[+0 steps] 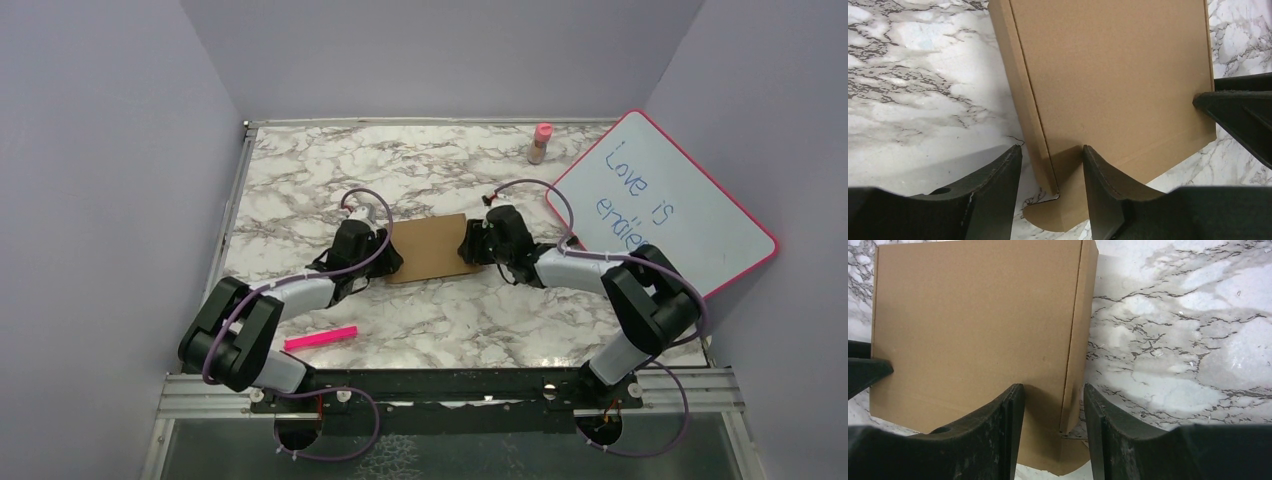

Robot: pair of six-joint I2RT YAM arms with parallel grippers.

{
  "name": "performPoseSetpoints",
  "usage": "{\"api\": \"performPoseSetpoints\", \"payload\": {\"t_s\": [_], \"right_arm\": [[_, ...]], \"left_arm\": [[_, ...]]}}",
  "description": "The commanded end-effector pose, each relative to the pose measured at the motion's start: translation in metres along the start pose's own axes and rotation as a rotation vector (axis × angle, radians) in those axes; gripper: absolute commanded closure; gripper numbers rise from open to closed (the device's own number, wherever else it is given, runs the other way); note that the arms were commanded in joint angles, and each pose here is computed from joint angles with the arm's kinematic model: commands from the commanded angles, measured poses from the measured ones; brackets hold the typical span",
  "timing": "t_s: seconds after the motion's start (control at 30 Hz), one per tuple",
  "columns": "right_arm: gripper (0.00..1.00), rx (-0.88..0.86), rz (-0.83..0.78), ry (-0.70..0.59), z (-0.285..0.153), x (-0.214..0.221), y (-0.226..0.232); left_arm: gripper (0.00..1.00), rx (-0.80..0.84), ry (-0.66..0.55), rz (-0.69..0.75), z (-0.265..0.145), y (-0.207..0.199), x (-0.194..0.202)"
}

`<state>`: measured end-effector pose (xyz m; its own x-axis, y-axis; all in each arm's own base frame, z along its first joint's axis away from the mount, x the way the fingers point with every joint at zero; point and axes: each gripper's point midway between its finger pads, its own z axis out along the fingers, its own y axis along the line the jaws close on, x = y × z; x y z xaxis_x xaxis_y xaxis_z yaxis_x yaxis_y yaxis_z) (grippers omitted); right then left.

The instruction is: Fold the paper box

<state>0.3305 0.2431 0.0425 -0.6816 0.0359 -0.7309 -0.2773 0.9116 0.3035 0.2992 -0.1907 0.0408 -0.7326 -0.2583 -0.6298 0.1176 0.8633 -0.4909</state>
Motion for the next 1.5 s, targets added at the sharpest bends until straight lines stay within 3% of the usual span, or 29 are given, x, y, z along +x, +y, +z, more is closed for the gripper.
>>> {"api": "performPoseSetpoints", "payload": {"t_s": [0.0,0.23,0.47,0.7,1.0,1.27,1.47], "right_arm": [[0.5,0.043,-0.02,0.079,-0.004,0.033,-0.017],[0.5,-0.103,0.056,-0.03,-0.02,-0.001,-0.001],[0.49,-0.17,0.072,-0.079,-0.032,-0.008,0.004],[0.52,-0.18,0.078,-0.012,-0.025,0.019,-0.001],[0.58,-0.089,0.072,0.057,-0.02,0.047,-0.023],[0.62,-0.035,0.052,0.08,-0.02,0.057,-0.035],[0.63,-0.059,0.049,0.038,-0.026,0.044,-0.028]], "left_arm": [[0.51,-0.094,0.075,0.05,0.003,0.018,0.034],[0.51,0.021,-0.063,0.023,-0.01,-0.011,0.0],[0.4,0.097,-0.149,0.003,-0.025,-0.032,-0.025],[0.39,0.112,-0.067,-0.02,-0.014,-0.026,0.001],[0.49,0.05,0.054,-0.033,0.001,-0.002,0.041],[0.57,-0.003,0.06,-0.027,0.0,0.011,0.053],[0.58,0.011,0.028,-0.048,-0.005,0.007,0.046]]}}
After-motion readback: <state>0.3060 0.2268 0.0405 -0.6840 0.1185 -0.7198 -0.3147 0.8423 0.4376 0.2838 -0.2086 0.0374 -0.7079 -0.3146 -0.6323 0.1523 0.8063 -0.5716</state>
